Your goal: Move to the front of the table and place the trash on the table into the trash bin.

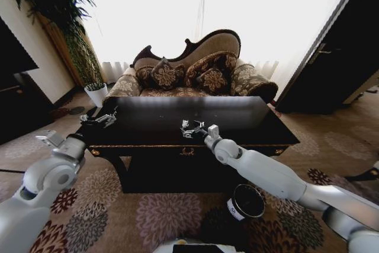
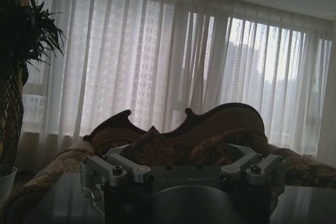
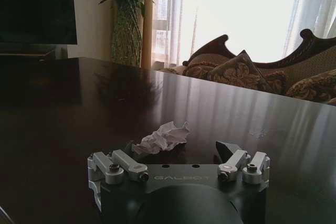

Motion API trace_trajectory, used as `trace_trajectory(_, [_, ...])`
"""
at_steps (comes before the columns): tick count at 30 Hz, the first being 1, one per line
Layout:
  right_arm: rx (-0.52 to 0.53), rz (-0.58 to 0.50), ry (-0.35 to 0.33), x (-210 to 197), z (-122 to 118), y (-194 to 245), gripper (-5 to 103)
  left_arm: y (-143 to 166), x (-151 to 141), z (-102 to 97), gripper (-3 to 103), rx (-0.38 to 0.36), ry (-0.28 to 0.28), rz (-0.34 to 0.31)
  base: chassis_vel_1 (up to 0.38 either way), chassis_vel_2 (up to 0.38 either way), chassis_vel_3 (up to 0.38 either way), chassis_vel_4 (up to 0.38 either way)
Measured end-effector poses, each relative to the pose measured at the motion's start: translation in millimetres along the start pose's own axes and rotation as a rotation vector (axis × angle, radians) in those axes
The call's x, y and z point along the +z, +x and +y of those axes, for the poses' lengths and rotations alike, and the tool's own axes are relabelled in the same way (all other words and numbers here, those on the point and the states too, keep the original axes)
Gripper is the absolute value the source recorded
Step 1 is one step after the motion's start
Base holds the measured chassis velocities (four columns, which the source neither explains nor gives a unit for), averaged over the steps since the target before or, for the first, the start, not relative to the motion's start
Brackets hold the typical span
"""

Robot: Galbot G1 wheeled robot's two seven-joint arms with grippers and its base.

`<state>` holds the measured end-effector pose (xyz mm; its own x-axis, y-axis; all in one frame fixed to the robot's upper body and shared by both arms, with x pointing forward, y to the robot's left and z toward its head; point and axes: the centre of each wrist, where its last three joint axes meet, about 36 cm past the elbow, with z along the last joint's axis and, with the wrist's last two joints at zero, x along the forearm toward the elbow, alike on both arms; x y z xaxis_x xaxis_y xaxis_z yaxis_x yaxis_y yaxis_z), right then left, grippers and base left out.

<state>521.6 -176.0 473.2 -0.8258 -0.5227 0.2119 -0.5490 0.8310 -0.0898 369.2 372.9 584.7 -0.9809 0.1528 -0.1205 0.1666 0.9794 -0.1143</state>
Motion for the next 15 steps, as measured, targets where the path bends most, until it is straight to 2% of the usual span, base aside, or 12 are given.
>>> trace_trajectory(4, [0.002,-0.001,0.001,1.1,-0.4,-0.3,70,0.0,0.0,0.0,100,0.0,0.0,0.0,0.0,0.0,0.0,0.0])
trace_trajectory(6, [0.002,-0.002,0.001,1.2,-0.4,-0.2,70,0.0,0.0,0.0,100,0.0,0.0,0.0,0.0,0.0,0.0,0.0])
trace_trajectory(9, [0.003,-0.002,0.001,1.6,-0.9,0.6,53,0.0,0.0,0.0,100,0.0,0.0,0.0,0.0,0.0,0.0,0.0])
trace_trajectory(10, [0.003,-0.002,0.001,1.6,-0.9,0.6,53,0.0,0.0,0.0,100,0.0,0.0,0.0,0.0,0.0,0.0,0.0])
trace_trajectory(13, [0.006,-0.001,0.0,3.8,-1.5,2.8,37,0.0,0.0,0.0,100,0.0,0.0,0.0,0.0,0.0,0.0,0.0])
trace_trajectory(15, [0.007,-0.001,0.0,4.2,-1.6,3.3,37,0.0,0.0,0.0,100,0.0,0.0,0.0,0.0,0.0,0.0,0.0])
